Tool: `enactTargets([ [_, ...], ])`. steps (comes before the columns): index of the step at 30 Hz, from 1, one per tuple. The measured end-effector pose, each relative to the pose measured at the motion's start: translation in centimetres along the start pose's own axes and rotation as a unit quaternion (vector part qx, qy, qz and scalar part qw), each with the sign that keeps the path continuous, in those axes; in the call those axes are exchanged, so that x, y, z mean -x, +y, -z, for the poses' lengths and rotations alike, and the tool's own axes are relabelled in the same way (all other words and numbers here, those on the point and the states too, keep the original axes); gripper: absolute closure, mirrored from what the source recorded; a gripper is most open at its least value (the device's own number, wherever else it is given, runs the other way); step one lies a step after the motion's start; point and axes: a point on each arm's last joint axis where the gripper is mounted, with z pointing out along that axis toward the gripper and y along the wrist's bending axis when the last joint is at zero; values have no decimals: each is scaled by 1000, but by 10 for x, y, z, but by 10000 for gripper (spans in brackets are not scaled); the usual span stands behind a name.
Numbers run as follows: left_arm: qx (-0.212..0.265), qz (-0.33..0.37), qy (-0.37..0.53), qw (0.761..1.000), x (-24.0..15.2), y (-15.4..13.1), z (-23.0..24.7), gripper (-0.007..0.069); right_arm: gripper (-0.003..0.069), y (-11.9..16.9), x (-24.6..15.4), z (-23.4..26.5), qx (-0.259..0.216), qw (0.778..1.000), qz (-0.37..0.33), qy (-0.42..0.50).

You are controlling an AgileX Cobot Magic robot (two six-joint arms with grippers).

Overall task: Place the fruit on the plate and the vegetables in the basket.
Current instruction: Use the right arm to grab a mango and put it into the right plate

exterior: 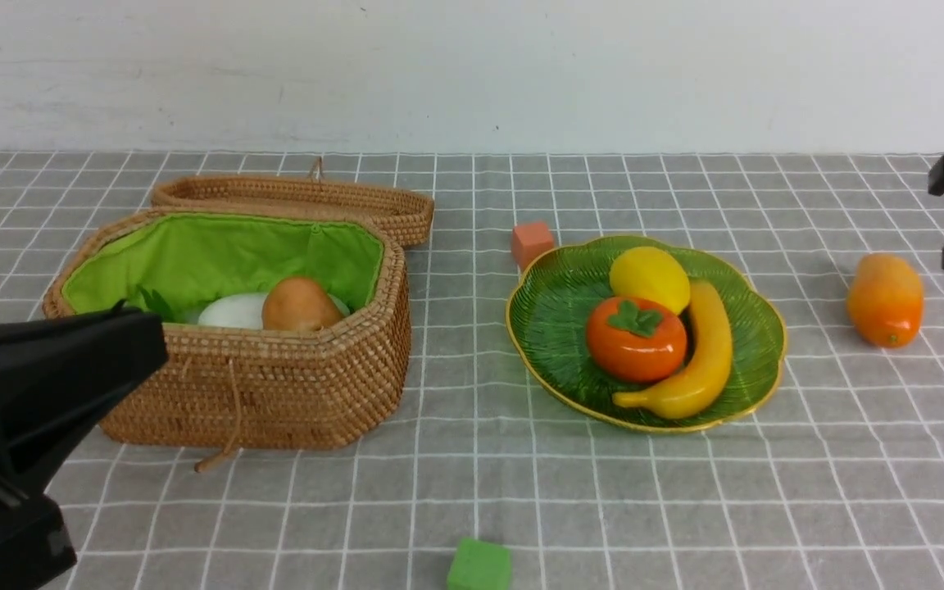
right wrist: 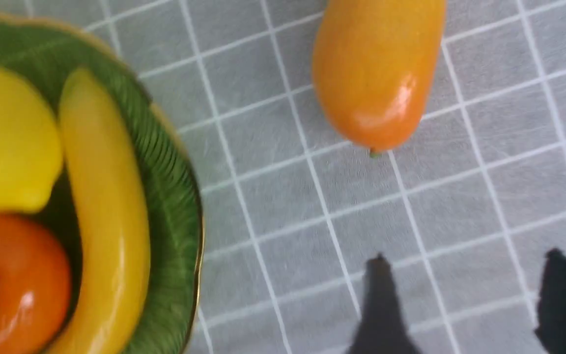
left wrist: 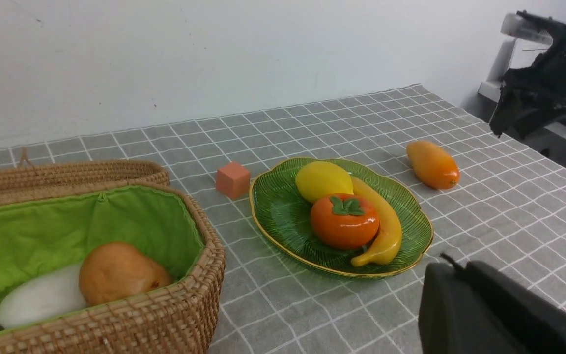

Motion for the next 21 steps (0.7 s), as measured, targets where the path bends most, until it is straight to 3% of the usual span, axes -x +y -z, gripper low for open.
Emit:
enactTargets([
  [3, 0, 1, 1, 1000, 0, 0, 0, 600, 23, -9, 11, -30, 22, 999, -40, -26],
  [6, 1, 1, 1, 1000, 0, 0, 0, 601, -15, -11, 20, -53, 28, 997, -51, -45],
  [13, 3, 1, 5, 1000, -1, 1, 0, 601, 1, -19, 40, -124, 23, 997, -55, -39],
  [21, 18, 2, 22, 1000, -4, 3, 0, 601, 81, -21, 47, -150, 19, 999, -36, -19],
])
